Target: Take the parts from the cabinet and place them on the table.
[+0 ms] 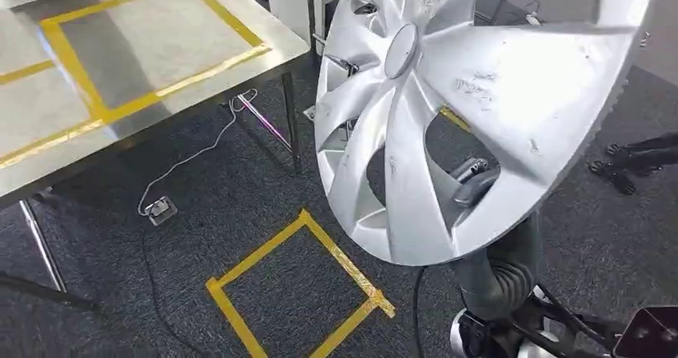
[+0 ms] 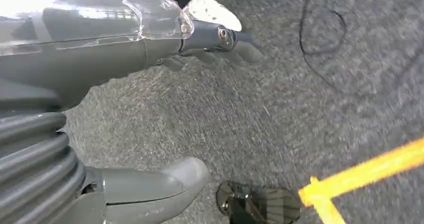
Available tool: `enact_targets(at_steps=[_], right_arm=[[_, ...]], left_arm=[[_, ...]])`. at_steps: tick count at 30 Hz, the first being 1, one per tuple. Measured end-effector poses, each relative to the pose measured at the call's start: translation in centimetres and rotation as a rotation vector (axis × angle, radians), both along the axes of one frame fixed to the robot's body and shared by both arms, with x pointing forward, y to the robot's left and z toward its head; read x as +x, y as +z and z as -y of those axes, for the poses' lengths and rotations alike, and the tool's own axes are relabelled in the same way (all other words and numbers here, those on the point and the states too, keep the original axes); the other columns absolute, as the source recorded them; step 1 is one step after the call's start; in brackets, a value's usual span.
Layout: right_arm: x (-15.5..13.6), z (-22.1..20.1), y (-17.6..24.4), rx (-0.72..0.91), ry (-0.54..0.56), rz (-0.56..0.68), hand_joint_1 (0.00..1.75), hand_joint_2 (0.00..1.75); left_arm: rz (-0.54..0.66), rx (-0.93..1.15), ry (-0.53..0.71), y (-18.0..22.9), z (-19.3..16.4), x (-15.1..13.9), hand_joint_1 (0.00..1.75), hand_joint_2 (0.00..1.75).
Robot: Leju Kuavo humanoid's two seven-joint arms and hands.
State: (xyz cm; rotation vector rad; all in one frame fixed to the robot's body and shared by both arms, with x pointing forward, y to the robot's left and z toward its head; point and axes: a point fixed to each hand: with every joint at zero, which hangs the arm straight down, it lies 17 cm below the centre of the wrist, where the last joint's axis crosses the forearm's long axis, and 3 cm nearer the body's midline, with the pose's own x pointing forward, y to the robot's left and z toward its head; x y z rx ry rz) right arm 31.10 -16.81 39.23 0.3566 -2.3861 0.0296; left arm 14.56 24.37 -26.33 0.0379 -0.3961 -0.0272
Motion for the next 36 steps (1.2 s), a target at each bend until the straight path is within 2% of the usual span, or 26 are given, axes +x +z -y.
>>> enact_targets(at_steps=[14,36], right_arm=[[-0.2,0.4,0.5,0.0,-0.008,0.01,1.75,1.75],[-0.9,0.6,1.0,0.0,-0.009,0.028,1.75,1.75]], left_arm=[[-0.025,-0.005,-0.009,-0.2,0.6,-0.7,0.0,1.75],[-0.006,0.0,-0.019,0.0,0.4,-0.1,0.0,1.75]])
